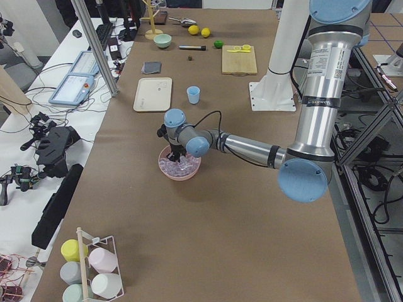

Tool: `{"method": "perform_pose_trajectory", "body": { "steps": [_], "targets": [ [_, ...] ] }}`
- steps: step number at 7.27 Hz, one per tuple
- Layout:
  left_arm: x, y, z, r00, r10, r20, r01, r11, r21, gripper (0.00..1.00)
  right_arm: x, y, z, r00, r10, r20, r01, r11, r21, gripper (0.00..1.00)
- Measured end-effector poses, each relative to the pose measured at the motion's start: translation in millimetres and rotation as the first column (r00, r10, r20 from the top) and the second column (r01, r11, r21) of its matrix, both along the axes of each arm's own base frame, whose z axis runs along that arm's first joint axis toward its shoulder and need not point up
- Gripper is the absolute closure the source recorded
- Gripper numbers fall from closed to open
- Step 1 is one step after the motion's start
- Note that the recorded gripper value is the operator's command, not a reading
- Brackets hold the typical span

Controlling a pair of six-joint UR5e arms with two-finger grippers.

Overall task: Mash ice and strawberries in cup
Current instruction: 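Lift the grasped ice cubes out of the pink bowl with the left gripper, then carry the ice with the left gripper over the light-blue cup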

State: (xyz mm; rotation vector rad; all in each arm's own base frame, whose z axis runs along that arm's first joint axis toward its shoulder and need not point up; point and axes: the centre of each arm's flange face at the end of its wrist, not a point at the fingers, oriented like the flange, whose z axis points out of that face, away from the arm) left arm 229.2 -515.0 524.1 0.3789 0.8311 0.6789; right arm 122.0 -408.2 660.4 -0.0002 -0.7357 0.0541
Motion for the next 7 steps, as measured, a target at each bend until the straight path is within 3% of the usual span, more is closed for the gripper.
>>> {"method": "perform_pose_trajectory", "body": {
  "steps": [2, 4, 6, 7],
  "targets": [
    [-31.0, -10.1, -8.8, 0.999, -0.048, -0.022, 0.048, 0.999, 0.002, 1.00, 0.1, -0.4, -1.1, 1.000, 0.000, -0.001, 0.000, 1.000, 0.002, 0.00],
    [-77.1, -21.4, -30.4, 0.986, -0.148, -0.069, 0.147, 0.989, -0.024, 1.00, 0.0, 0.7, -4.1, 1.000, 0.001, -0.001, -0.001, 1.000, 0.004, 0.00],
    [-91.8, -33.0, -79.2, 0.944, -0.302, -0.132, 0.285, 0.949, -0.133, 1.00, -0.3, 2.3, -5.5, 1.000, 0.000, 0.000, 0.000, 1.000, 0.005, 0.00],
    [-87.0, -40.6, -115.5, 0.907, -0.385, -0.169, 0.347, 0.913, -0.216, 1.00, -0.3, 2.3, -5.6, 1.000, 0.000, 0.000, 0.000, 1.000, 0.006, 0.00]
  ]
}}
